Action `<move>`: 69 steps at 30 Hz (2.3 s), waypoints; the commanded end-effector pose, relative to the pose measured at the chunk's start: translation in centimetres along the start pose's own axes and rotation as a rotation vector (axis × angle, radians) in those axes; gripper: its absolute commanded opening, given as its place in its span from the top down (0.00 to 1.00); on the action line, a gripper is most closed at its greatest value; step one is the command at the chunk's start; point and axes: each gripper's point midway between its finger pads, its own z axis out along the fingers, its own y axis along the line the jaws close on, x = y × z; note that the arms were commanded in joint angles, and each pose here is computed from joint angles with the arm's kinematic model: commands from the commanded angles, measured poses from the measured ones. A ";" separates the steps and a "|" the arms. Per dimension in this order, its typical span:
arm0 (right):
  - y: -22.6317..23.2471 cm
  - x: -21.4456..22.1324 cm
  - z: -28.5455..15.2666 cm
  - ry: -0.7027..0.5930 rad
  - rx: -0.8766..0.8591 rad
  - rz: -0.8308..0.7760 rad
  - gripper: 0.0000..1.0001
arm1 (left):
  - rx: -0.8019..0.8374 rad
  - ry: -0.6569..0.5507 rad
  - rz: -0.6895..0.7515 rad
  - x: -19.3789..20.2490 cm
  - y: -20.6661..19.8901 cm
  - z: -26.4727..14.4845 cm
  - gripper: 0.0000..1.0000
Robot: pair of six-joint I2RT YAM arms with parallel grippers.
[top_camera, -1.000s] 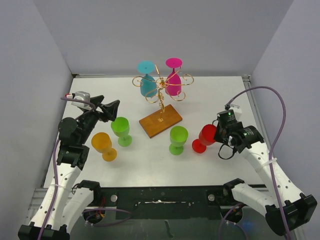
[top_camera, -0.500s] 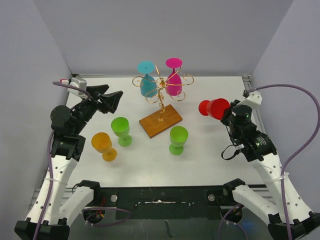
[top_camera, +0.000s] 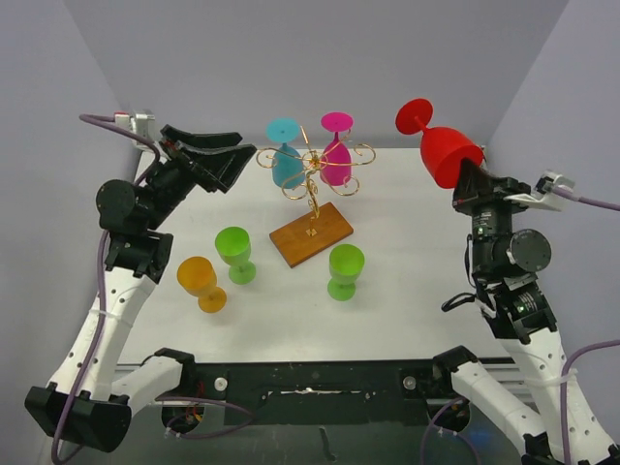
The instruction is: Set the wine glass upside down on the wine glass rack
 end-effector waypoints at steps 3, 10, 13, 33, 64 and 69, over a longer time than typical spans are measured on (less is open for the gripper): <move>5.1 -2.8 -0.7 -0.150 -0.283 0.112 1.00 | 0.115 -0.109 -0.280 -0.7 -4.9 2.9 0.33; 9.1 -2.2 -1.1 -0.154 -0.505 0.182 1.00 | 0.021 -0.115 -0.364 1.7 -4.6 5.3 0.34; 11.0 -1.9 -1.0 -0.144 -0.592 0.211 1.00 | -0.021 -0.134 -0.425 1.8 -3.7 6.0 0.35; 18.1 1.3 -1.6 -0.087 -0.793 0.289 1.00 | -0.092 -0.333 -0.635 1.9 -2.8 7.8 0.49; 19.4 5.3 -3.0 0.069 -0.864 0.324 0.99 | -0.001 -0.413 -0.695 -0.4 -3.8 9.1 0.70; 19.3 5.6 -3.3 0.083 -0.871 0.332 0.97 | 0.009 -0.418 -0.703 -0.6 -4.0 9.1 0.79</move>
